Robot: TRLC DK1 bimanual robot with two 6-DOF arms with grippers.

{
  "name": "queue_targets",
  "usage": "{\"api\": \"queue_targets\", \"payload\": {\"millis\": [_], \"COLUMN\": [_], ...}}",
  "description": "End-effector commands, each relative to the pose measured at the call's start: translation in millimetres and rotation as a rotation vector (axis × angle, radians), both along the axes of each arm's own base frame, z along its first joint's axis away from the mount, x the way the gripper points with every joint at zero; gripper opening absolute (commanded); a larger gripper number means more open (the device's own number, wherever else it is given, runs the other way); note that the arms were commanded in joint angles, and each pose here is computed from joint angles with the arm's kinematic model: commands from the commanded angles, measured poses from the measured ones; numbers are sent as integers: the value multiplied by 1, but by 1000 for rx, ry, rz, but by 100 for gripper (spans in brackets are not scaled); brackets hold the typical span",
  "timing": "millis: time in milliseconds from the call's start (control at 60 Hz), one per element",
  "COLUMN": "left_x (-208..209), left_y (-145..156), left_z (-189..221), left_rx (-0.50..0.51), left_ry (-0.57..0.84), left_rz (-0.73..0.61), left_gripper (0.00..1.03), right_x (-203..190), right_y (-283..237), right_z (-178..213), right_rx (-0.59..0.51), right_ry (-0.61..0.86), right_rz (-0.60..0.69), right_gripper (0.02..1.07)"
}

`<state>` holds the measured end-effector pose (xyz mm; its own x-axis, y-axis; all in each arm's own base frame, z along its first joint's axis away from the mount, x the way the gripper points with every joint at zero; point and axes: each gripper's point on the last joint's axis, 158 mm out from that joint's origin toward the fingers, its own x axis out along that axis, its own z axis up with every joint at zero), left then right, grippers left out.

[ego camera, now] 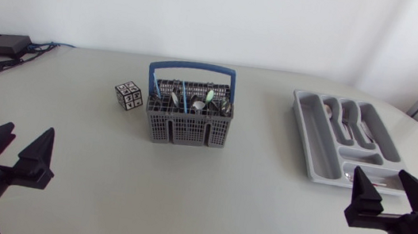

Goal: Transfer all utensils from the basket to the drawer tray.

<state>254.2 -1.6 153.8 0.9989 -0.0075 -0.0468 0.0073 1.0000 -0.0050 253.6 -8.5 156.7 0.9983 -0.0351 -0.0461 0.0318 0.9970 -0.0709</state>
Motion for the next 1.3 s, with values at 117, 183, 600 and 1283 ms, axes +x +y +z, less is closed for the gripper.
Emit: {"api": "queue_targets", "payload": {"millis": [117,183,600,1283], "left_x": [1,1,0,50], "left_y": [2,2,8,-19], "left_z": [-21,-21,-2,55], "left_rx": [-26,-37,-60,-82], "left_ry": [47,47,-3,111], "left_rz": [11,12,39,-17], "left_gripper": [99,99,99,94], "right_x": [0,0,0,39], "right_y": [0,-1,1,51], "right_z": [-9,-9,-5,27], "right_rx": [22,25,21,-4], "right_ry": [15,16,-1,100], "right_rz": [-2,-4,1,104], "right_gripper": [103,103,103,103]}}
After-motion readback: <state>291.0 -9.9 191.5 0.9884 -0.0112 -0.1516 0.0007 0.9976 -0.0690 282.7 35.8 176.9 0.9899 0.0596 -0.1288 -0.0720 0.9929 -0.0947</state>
